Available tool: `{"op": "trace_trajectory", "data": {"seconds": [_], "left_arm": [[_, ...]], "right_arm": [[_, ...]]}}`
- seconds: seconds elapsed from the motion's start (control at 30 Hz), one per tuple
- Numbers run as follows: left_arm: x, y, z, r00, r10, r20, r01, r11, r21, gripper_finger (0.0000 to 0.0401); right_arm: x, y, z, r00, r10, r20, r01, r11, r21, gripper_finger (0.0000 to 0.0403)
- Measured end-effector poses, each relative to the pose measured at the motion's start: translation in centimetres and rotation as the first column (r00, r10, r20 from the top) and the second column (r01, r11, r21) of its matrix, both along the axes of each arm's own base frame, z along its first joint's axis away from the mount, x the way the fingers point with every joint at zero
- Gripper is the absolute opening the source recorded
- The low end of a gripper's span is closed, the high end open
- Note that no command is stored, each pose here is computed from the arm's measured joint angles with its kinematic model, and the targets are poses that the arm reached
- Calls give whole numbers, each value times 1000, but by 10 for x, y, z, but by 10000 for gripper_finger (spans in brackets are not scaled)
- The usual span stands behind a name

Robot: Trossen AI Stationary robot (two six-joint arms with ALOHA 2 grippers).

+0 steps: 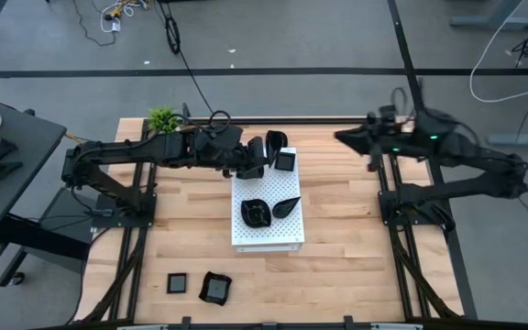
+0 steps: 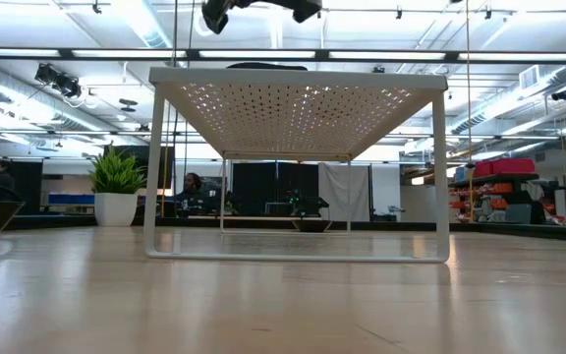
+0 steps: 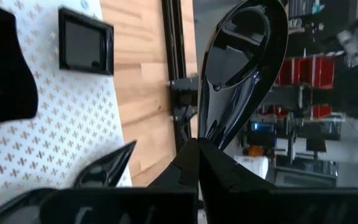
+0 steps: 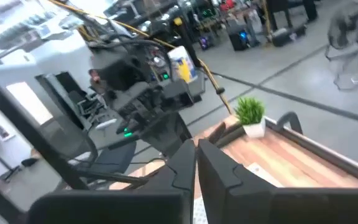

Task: Pick & Place Mini shaped plates
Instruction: Stack the black drop shaped plate on top of the other black drop shaped plate on the shelf

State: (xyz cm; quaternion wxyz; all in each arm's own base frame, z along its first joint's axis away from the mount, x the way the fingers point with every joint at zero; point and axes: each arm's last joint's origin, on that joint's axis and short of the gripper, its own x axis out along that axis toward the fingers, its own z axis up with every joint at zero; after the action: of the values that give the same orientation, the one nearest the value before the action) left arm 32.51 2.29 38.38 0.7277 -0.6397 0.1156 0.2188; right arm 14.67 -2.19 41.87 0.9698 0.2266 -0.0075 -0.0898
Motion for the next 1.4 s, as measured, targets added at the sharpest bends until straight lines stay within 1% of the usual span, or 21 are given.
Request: {"op": "trace_trajectory", "data": {"seconds": [0.1, 0.2, 0.3, 0.4, 0.57, 0.63, 0.7, 0.8, 0.9, 1.07, 1.4], "left_arm": [[0, 1, 0, 1000, 27, -3, -27, 1000, 15, 2], [0, 1, 0, 999, 40, -4, -40, 999, 22, 2], [-1, 2, 0, 998, 67, -8, -67, 997, 36, 2], [-1, 3, -1, 995, 100, -17, -99, 994, 54, 2], [-2, 4, -2, 992, 120, -30, -118, 991, 66, 2], [-3, 4, -3, 992, 120, -43, -117, 991, 67, 2], [-4, 4, -5, 990, 129, -59, -124, 989, 75, 2], [-5, 4, -6, 987, 143, -80, -136, 987, 89, 2], [-5, 5, -7, 985, 150, -90, -141, 985, 100, 2], [-5, 5, -7, 984, 151, -90, -141, 985, 100, 2], [-7, 5, -9, 981, 157, -113, -145, 984, 108, 2]], "right_arm": [[23, -4, -10, 999, -24, -24, 25, 999, 46, 33], [42, -7, -22, 996, -31, -87, 40, 995, 96, 62], [56, -9, -29, 993, -40, -107, 57, 985, 160, 109], [73, -12, -39, 987, -71, -144, 100, 974, 205, 163], [97, -16, -48, 989, -91, -120, 123, 949, 289, 247], [106, -17, -52, 990, -93, -108, 124, 936, 328, 273], [112, -18, -55, 991, -80, -105, 114, 922, 371, 289], [121, -19, -65, 988, -74, -138, 124, 905, 407, 300], [125, -19, -66, 989, -78, -129, 127, 893, 431, 300], [130, -20, -71, 985, -88, -145, 144, 885, 443, 289], [148, -24, -81, 988, -99, -118, 144, 862, 486, 268]]}}
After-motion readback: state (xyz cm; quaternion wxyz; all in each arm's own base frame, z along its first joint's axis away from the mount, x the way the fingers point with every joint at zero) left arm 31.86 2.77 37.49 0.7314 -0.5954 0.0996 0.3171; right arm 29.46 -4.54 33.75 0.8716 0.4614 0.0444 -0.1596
